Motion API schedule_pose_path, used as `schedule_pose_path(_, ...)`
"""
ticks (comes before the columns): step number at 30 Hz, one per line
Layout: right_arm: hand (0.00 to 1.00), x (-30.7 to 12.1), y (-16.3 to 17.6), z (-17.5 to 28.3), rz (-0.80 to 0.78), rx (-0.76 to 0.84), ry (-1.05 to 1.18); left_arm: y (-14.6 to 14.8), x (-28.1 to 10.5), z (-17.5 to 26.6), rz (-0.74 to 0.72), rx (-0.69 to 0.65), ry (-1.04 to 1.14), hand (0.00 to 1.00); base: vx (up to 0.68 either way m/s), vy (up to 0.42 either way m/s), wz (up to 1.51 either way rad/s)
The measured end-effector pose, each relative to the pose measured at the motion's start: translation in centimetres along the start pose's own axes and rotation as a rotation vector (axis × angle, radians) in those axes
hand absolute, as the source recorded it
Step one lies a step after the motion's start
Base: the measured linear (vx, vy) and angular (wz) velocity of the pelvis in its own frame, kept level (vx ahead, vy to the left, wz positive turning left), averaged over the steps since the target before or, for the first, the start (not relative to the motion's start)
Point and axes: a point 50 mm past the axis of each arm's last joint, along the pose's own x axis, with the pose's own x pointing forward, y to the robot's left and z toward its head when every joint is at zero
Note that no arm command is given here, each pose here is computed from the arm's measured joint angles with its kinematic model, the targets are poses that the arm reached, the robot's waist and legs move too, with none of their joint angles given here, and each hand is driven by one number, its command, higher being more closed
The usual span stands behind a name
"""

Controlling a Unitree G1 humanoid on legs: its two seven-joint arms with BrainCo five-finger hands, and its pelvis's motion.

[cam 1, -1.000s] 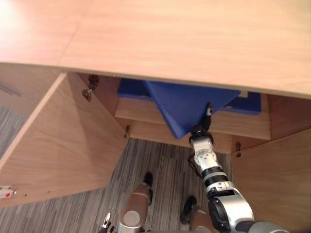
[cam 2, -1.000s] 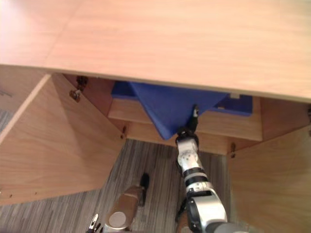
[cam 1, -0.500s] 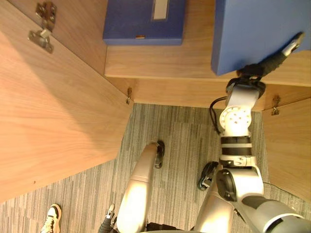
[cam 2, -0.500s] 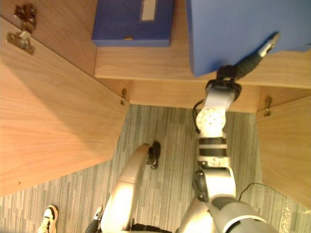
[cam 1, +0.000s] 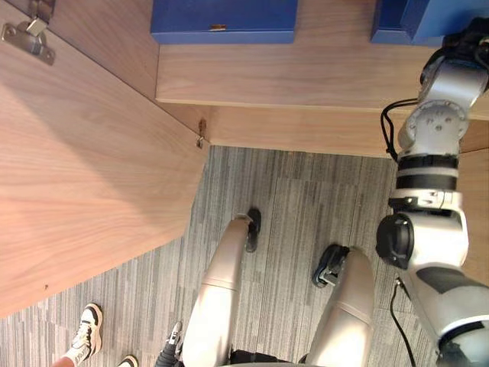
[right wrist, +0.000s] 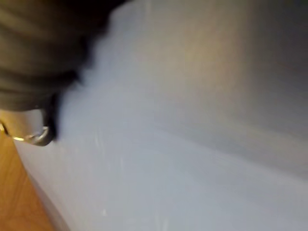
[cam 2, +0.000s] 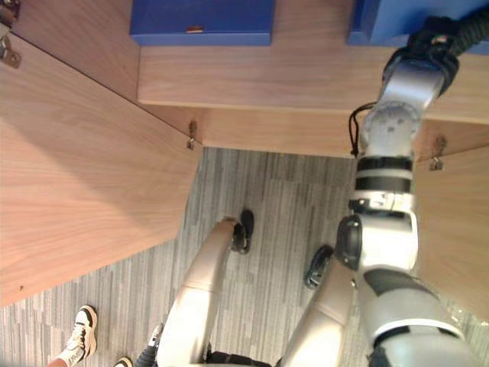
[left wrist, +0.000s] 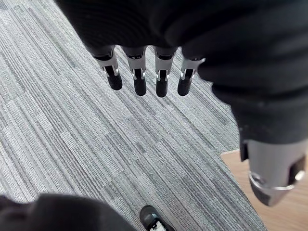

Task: Walk over to the cabinet, pick up the folder, carry it to the office cabinet, place the folder inside the office cabinet, then close the office cabinet door

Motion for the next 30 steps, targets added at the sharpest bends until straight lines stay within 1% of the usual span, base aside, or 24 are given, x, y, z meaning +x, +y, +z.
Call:
schedule_pose_path(5,1.0,1.2,0.0,-0.7,-0.126,0.104,0.032,-0.3,0.3,0.5,0.003,0.036,-0.008,0.0,0.03,-0.033,0.15)
schedule_pose_path(10,1.0,1.4,-0.9,-1.1,-0.231,0.144,0.056,-0.2,0.5,0.9,0.027,0.013,-0.024,0.0,0.04,-0.042,0.08)
schedule_pose_path(11,1.0,1.5,-1.1,-0.9,-0.244,0.143,0.051,-0.2,0.5,1.0,0.03,0.028,-0.029,0.0,0.03,-0.046,0.07)
schedule_pose_path(14,1.0,1.8,-1.0,-0.2,-0.249,0.16,0.032,-0.2,0.6,1.2,0.036,0.027,-0.038,0.0,0.03,-0.04,0.08)
schedule_pose_path(17,1.0,2.3,-0.4,1.4,-0.252,0.221,-0.024,-0.2,0.6,1.2,0.04,0.029,-0.038,0.0,0.03,-0.038,0.15)
schedule_pose_path(22,1.0,2.6,-0.9,3.2,-0.3,0.293,-0.101,-0.3,0.6,1.2,0.041,0.03,-0.036,0.0,0.03,-0.036,0.12)
schedule_pose_path(28,1.0,2.6,-1.2,4.0,-0.338,0.325,-0.138,-0.3,0.7,1.3,0.041,0.033,-0.038,0.0,0.05,-0.031,0.06)
schedule_pose_path(29,0.0,2.6,-1.2,4.2,-0.339,0.323,-0.14,-0.3,0.7,1.3,0.042,0.033,-0.038,0.0,0.05,-0.026,0.07)
schedule_pose_path(30,0.0,2.7,-1.1,4.3,-0.339,0.32,-0.141,-0.3,0.7,1.3,0.042,0.033,-0.038,0.0,0.05,-0.024,0.05)
